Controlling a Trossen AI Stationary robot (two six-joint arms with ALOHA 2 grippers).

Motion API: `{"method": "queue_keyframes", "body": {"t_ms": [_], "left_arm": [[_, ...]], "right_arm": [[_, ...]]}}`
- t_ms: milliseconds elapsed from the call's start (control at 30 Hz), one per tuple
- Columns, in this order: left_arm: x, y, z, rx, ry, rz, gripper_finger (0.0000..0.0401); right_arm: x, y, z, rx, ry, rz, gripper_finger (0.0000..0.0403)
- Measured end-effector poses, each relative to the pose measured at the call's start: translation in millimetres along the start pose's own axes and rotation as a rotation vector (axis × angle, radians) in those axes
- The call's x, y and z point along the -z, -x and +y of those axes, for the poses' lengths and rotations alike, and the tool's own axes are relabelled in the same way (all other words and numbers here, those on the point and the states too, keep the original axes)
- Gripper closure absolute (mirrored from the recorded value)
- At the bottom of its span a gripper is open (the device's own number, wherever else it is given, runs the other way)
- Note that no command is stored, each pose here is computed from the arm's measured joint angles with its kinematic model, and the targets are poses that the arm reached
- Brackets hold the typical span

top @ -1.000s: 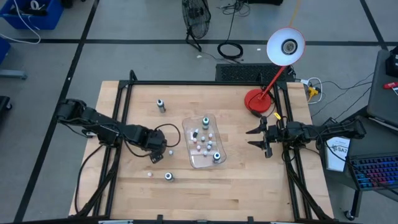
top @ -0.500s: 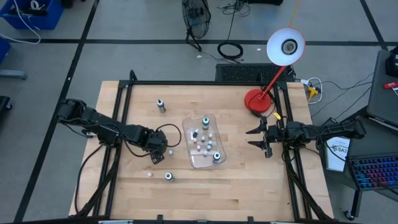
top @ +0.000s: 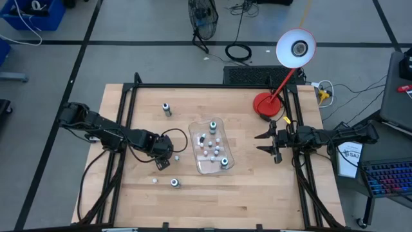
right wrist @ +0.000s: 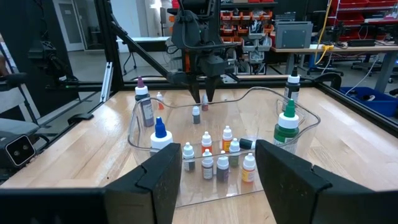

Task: Pick & Place food coloring
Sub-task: Put the small red food coloring bottle into the transparent bin

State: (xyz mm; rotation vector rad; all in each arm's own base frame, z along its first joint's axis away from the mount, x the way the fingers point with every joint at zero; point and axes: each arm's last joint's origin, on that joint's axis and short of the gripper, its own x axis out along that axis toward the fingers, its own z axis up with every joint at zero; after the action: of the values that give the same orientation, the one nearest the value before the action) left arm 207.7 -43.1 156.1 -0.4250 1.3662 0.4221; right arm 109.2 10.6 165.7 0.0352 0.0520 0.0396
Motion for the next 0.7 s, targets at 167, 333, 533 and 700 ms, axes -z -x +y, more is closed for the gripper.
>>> {"method": "queue_keyframes", "body": {"t_ms": [167,333,533,700], "left_arm": [[5.7,-6.6,5.3,-0.024,0.004,0.022,0.0278],[6.5,-10.4,10.7,-0.036,0.002,0.028,0.0336],[2.3,-9.9,6.9,0.001,-0.061,-0.007,0.0357],[2.4,-9.8,6.5,0.012,-0.052,0.003,0.0335]], "right_arm": [[0.0,0.0,0.0,0.000,0.000,0.000,0.0210],[0.0,0.0,0.0,0.000,0.000,0.000,0.0209],[0.1,0.0,0.0,0.000,0.000,0.000,0.0209],[0.0,0.0,0.0,0.000,0.000,0.000,0.0210]]}}
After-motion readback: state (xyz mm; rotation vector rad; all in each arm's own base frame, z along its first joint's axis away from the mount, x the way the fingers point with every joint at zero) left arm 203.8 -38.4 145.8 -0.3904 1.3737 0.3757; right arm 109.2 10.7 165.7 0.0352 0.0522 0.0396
